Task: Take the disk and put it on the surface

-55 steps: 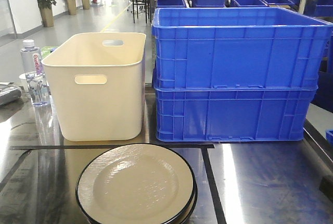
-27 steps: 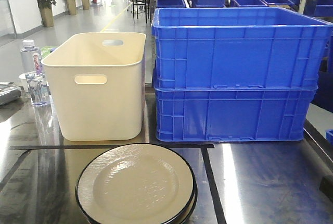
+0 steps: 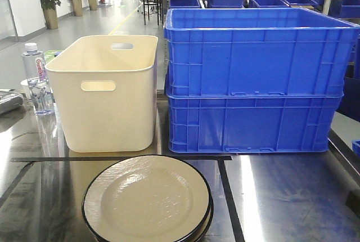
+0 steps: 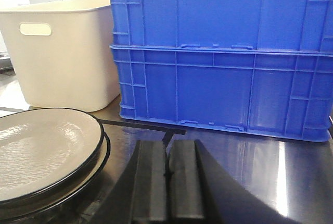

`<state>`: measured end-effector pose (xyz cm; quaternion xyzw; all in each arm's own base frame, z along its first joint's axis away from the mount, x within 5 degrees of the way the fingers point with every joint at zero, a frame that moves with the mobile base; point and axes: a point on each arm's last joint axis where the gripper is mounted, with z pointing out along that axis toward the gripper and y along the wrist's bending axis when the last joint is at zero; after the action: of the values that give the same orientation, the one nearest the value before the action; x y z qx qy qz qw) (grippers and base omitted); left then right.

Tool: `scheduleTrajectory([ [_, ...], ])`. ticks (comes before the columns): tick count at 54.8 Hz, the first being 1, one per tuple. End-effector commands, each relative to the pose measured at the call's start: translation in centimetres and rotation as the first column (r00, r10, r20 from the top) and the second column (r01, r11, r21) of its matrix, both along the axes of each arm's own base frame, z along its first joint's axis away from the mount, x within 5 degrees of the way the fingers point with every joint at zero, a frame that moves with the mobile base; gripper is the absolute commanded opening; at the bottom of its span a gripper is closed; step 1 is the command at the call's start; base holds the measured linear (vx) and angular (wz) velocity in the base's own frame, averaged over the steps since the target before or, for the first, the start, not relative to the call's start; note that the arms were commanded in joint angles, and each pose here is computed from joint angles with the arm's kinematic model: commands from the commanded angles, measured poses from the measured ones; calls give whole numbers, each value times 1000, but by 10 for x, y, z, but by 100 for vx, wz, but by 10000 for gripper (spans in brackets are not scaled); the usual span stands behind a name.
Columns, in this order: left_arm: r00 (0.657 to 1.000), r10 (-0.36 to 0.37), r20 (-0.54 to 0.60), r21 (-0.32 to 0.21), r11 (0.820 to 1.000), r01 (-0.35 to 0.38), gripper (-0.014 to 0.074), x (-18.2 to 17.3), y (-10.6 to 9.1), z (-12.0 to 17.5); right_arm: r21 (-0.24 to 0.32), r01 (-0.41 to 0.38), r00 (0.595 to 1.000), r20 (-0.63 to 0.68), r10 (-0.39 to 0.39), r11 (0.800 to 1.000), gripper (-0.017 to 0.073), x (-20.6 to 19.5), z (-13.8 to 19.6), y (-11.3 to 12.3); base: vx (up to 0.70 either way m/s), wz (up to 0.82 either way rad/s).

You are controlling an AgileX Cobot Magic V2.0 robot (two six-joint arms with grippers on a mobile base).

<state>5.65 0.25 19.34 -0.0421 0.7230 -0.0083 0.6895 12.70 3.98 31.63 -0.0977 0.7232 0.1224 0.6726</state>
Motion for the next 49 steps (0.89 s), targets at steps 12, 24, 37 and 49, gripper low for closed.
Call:
scheduleTrajectory([
  [12,998,-5,68,-6,1000,6,1,0,0,0,4,-2,1000,31,2,1000,-9,0,10,0,0,0],
  [24,998,-5,68,-6,1000,6,1,0,0,0,-5,0,999,33,0,1000,-9,0,10,0,0,0],
  [37,998,-5,68,-6,1000,6,1,0,0,0,-49,11,1000,17,-10,999,-9,0,8,-1,0,0],
  [49,998,-5,68,-6,1000,6,1,0,0,0,-64,28,1000,9,-27,998,-9,0,6,-3,0,0],
])
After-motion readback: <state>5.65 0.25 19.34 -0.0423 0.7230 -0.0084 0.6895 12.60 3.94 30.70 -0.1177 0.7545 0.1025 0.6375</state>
